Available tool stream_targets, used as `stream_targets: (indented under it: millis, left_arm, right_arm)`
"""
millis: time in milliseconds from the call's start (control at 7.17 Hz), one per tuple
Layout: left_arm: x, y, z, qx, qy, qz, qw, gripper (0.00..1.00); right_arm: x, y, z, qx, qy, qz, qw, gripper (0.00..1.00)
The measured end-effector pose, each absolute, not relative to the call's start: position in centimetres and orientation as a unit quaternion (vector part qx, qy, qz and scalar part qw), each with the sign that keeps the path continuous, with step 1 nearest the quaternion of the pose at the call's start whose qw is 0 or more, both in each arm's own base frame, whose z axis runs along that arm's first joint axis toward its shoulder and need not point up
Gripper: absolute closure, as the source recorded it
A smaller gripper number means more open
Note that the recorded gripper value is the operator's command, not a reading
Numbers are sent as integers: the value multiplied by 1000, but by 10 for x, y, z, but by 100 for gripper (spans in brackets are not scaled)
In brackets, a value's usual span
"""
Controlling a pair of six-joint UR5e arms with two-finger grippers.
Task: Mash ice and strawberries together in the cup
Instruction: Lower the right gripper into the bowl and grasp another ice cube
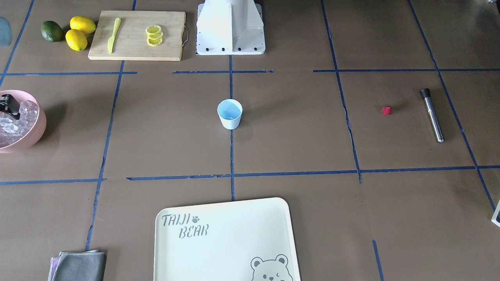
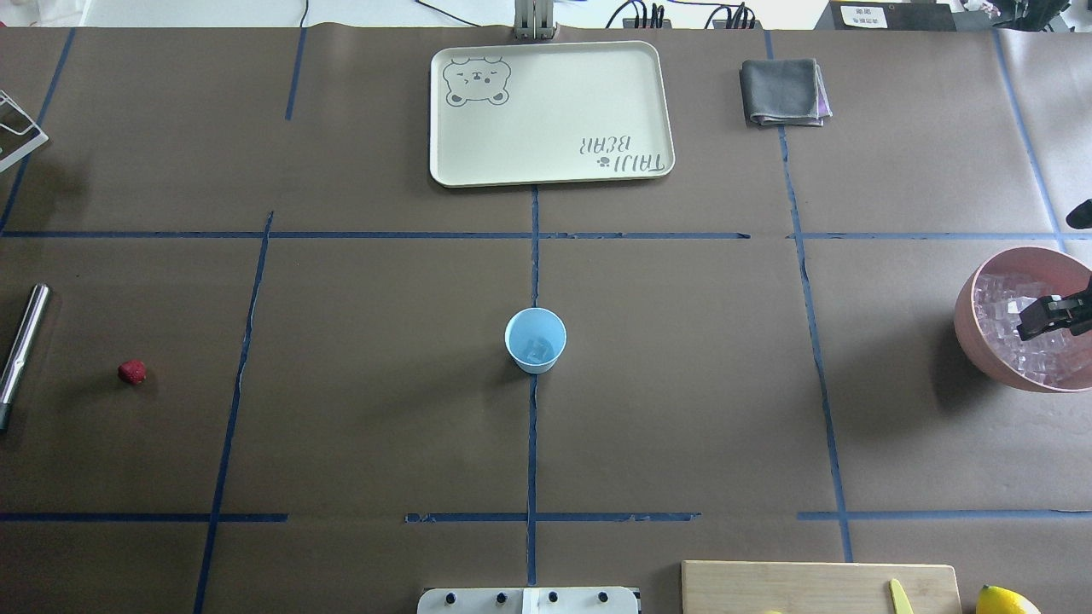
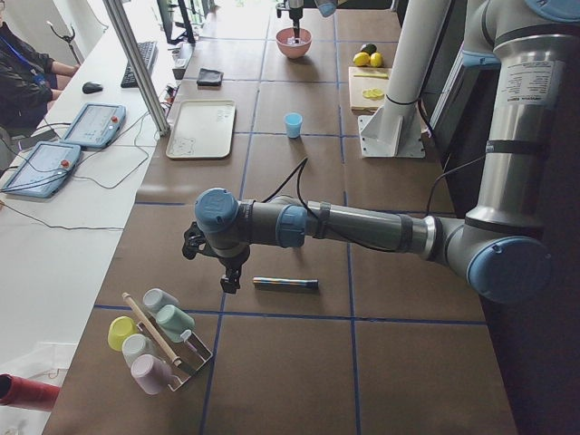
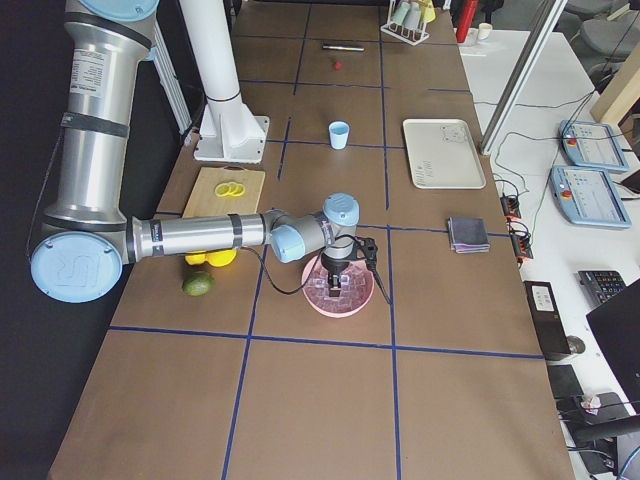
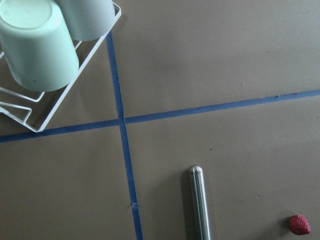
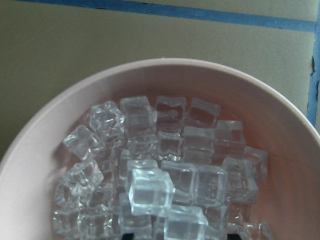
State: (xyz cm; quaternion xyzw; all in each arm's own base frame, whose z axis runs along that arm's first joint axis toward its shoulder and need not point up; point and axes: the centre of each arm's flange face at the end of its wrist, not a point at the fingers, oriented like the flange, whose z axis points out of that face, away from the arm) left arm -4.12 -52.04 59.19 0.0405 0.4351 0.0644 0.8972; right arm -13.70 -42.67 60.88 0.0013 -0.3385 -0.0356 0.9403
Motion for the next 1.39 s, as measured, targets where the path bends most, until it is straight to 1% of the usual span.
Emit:
stream_targets:
  millis: [558, 697, 837, 976, 1116, 1395]
  left_arm:
    - [-41, -520, 592, 41, 435, 65, 897, 0]
    - [-42, -520, 592, 41, 435, 64, 897, 0]
    - [-42, -520, 592, 41, 436, 64, 897, 0]
    - [-42, -520, 593, 40, 436, 64, 897, 0]
    - [-42, -519, 593, 40, 435, 64, 897, 0]
    - [-42, -519, 593, 40, 435, 64, 897, 0]
  right_arm:
    - [-136, -427, 610, 0, -337, -34, 941, 31]
    - [-137, -427, 611, 0, -337, -34, 941, 38]
    - [-137, -427, 612, -1, -336, -33, 941, 51]
    - [-137, -427, 613, -3, -335, -33, 942, 84]
    - [-137, -427, 614, -3, -335, -32, 942, 100]
    - [-134, -429, 611, 5, -331, -30, 943, 100]
